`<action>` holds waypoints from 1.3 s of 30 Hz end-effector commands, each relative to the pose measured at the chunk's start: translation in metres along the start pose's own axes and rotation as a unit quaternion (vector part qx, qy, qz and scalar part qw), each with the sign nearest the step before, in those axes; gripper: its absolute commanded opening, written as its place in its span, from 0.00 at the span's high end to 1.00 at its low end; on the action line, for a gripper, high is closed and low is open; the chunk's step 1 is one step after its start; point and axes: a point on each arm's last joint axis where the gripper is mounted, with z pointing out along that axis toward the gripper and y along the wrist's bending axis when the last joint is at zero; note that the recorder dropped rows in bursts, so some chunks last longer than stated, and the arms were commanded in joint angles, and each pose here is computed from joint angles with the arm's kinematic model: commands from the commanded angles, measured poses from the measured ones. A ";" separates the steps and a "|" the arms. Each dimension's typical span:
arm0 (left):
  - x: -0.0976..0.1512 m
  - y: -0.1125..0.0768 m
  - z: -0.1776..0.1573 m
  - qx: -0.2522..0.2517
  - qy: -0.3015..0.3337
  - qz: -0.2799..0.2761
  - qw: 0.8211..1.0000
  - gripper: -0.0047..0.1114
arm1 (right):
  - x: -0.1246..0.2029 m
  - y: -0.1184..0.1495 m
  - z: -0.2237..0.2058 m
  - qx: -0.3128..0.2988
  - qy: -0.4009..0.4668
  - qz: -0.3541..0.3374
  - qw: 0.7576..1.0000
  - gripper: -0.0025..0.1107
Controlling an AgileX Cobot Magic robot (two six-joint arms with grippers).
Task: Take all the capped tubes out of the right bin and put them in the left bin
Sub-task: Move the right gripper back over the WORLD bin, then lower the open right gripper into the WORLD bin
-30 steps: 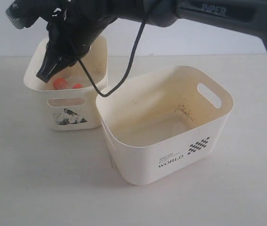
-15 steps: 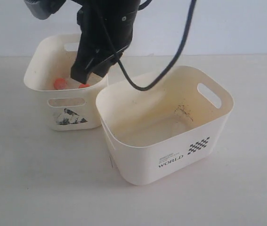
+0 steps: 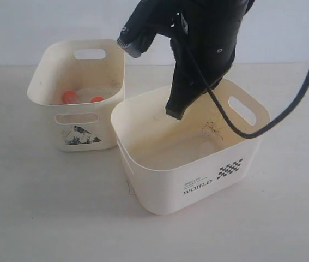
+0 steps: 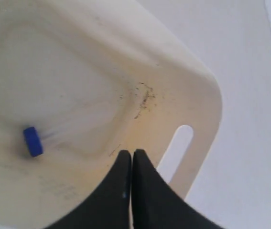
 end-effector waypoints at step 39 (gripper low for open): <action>-0.001 0.000 0.000 0.000 -0.002 -0.004 1.000 0.92 | 0.006 -0.005 0.127 0.037 0.089 0.063 0.993 0.98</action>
